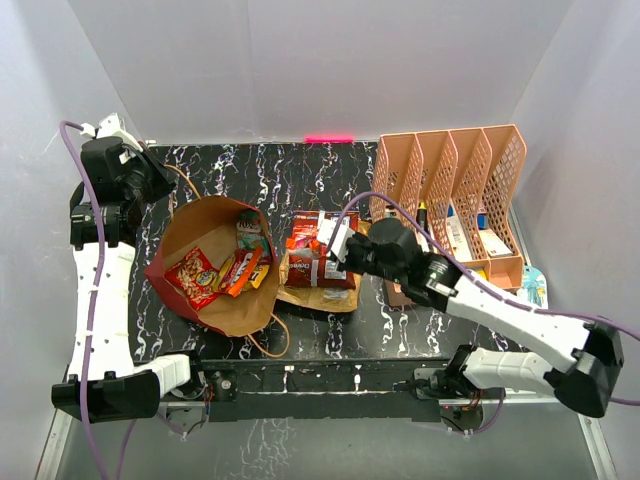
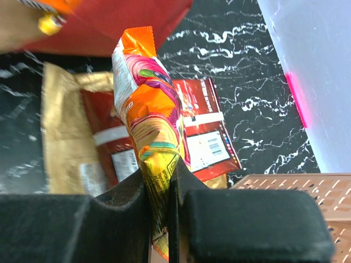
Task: Take the snacks out of the paper bag
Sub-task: Place the snack at the center of the board.
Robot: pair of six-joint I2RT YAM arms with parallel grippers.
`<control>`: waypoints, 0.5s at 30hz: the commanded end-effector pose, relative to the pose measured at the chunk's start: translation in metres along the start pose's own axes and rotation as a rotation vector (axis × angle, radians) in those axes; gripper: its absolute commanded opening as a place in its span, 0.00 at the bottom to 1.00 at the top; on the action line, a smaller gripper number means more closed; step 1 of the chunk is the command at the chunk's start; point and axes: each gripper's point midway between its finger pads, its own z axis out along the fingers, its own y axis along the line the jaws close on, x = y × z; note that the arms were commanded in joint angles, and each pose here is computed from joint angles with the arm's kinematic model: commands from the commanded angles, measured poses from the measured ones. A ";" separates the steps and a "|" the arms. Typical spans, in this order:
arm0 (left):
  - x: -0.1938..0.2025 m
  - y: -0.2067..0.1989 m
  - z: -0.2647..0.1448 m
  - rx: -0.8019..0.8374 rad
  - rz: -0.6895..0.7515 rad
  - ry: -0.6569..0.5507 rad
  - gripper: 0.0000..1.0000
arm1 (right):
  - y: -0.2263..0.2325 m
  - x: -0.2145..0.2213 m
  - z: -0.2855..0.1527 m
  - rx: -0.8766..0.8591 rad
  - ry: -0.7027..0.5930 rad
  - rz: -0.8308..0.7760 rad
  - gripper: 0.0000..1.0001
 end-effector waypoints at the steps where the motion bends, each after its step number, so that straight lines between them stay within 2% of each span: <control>1: -0.015 -0.007 -0.007 0.020 0.013 -0.048 0.00 | -0.030 -0.030 0.020 -0.043 -0.259 -0.265 0.07; 7: -0.015 -0.009 -0.008 0.032 0.011 -0.046 0.00 | -0.061 -0.011 0.068 -0.085 -0.319 -0.414 0.07; 12: -0.013 -0.010 -0.009 0.039 0.008 -0.042 0.00 | -0.067 0.010 0.106 -0.158 -0.347 -0.507 0.07; 15: -0.013 -0.011 -0.012 0.047 0.005 -0.045 0.00 | -0.064 0.032 0.112 -0.225 -0.368 -0.576 0.07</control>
